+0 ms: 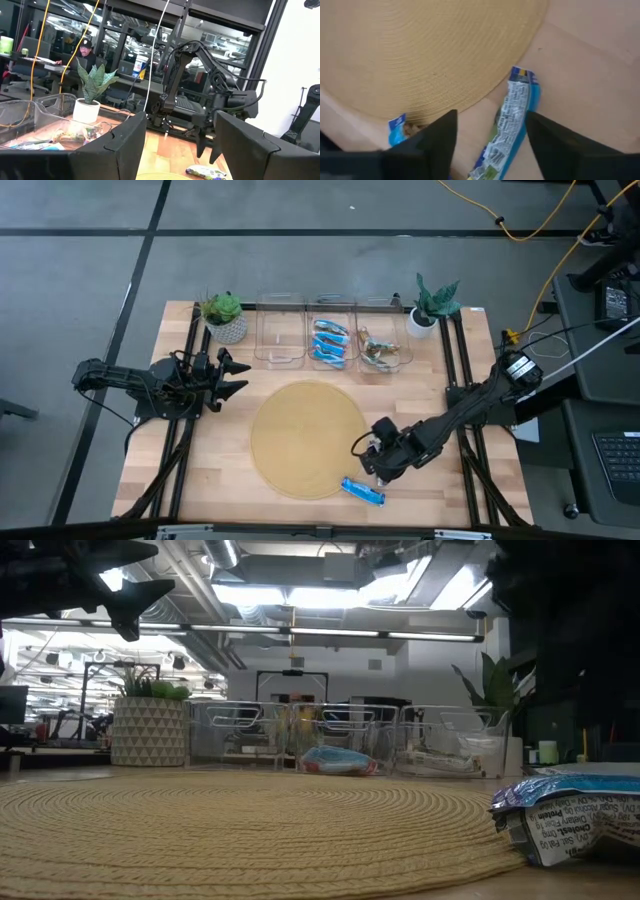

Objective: Pick and place Granola Bars by type
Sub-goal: Put the top blue granola bar into the left transparent bin

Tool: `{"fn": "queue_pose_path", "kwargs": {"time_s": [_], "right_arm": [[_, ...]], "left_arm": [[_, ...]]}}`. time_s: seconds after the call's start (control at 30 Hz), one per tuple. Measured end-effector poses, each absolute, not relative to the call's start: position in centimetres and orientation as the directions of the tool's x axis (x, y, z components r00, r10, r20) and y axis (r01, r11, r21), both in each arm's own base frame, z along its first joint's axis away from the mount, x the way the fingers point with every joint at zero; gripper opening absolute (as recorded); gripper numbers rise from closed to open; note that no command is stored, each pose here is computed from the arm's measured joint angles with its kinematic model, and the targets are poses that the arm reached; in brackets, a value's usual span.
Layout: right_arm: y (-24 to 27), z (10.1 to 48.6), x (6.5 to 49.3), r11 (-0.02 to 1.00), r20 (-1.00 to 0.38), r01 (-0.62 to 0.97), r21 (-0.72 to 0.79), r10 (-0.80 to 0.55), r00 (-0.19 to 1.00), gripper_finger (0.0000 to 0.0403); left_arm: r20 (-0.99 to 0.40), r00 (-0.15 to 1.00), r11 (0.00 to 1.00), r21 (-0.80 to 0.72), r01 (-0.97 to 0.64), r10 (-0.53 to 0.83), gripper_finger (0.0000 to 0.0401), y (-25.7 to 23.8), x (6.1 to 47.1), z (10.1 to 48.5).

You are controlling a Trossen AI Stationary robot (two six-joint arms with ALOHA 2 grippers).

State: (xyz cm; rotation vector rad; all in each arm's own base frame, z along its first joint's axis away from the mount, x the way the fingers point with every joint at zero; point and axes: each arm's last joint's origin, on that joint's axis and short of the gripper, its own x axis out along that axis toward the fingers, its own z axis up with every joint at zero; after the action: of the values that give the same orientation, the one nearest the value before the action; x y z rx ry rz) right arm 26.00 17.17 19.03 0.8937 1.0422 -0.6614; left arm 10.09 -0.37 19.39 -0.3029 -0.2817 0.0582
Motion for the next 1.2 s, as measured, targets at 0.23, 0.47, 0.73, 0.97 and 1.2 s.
{"fn": "queue_pose_path", "kwargs": {"time_s": [0.23, 0.47, 0.73, 0.97, 1.2], "right_arm": [[16.6, 17.3, 25.4, 0.479, -0.936, 0.832, 0.281, -0.055, 0.347, 0.0311], [16.0, 15.5, 25.9, 0.45, -0.94, 0.838, 0.309, 0.007, 0.342, 0.0316], [16.1, 13.2, 26.4, 0.453, -0.964, 0.861, 0.233, -0.009, 0.266, 0.0304], [16.0, 13.7, 26.6, 0.454, -0.975, 0.871, 0.187, -0.022, 0.22, 0.0193], [16.4, 14.6, 27.1, 0.463, -0.975, 0.866, 0.189, -0.016, 0.222, 0.0053]], "left_arm": [[0.265, 0.959, 0.953, -0.302, -0.015, 0.099, 0.0226, -0.4, 10.1, 19.4], [0.265, 0.959, 0.953, -0.302, -0.015, 0.099, 0.0226, -0.4, 10.1, 19.4], [0.265, 0.959, 0.953, -0.302, -0.014, 0.098, 0.0226, -0.4, 10.1, 19.4], [0.265, 0.959, 0.953, -0.302, -0.015, 0.099, 0.0226, -0.4, 10.1, 19.4], [0.265, 0.959, 0.953, -0.302, -0.015, 0.099, 0.0226, -0.4, 10.1, 19.4]]}}
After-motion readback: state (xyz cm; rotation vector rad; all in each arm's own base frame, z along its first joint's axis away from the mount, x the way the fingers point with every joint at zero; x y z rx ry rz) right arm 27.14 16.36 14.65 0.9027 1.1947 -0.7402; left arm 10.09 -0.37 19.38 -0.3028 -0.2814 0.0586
